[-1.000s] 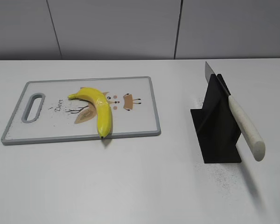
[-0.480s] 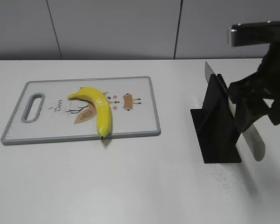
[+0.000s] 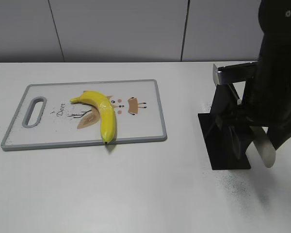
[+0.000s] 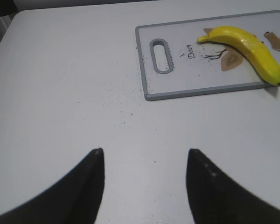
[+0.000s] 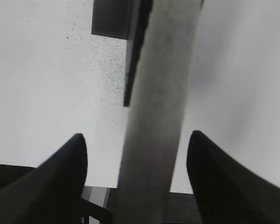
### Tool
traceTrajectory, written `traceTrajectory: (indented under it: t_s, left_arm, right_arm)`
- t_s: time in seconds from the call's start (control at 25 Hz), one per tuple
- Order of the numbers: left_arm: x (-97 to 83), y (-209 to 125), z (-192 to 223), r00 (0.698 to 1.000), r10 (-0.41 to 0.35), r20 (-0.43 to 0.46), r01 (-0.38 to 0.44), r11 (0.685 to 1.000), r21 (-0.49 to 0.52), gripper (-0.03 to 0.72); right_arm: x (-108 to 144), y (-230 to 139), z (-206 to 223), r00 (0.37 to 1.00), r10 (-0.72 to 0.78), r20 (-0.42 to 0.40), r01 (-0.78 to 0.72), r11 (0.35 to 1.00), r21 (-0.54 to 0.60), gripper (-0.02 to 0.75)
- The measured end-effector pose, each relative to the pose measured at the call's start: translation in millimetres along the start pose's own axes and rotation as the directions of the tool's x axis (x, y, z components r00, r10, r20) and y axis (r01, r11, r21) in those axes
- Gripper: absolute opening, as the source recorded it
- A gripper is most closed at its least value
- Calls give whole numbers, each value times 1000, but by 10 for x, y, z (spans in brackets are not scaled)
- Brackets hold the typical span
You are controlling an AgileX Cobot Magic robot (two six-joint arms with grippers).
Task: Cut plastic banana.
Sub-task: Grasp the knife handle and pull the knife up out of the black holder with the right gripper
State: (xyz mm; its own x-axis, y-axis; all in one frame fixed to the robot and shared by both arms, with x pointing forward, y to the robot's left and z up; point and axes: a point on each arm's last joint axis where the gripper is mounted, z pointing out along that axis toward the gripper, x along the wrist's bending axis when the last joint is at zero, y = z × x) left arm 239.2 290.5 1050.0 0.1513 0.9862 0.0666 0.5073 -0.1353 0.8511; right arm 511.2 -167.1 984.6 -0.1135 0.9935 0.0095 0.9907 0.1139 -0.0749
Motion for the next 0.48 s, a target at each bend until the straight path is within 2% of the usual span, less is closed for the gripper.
traceTrajectory:
  t_s: [0.08, 0.12, 0.2, 0.48]
  left_arm:
    - [0, 0, 0, 1000, 0, 0, 0, 1000, 0, 544]
    - [0, 0, 0, 1000, 0, 0, 0, 1000, 0, 544]
    - [0, 0, 0, 1000, 0, 0, 0, 1000, 0, 544]
    - [0, 0, 0, 1000, 0, 0, 0, 1000, 0, 544]
  right_arm:
    - [-5, 19, 44, 1000, 25, 15, -25, 1000, 9, 482]
    - [-7, 22, 51, 999, 37, 18, -37, 999, 11, 437]
    - [-9, 18, 54, 998, 55, 21, -56, 998, 16, 205]
    - [0, 15, 51, 996, 86, 13, -87, 996, 21, 192]
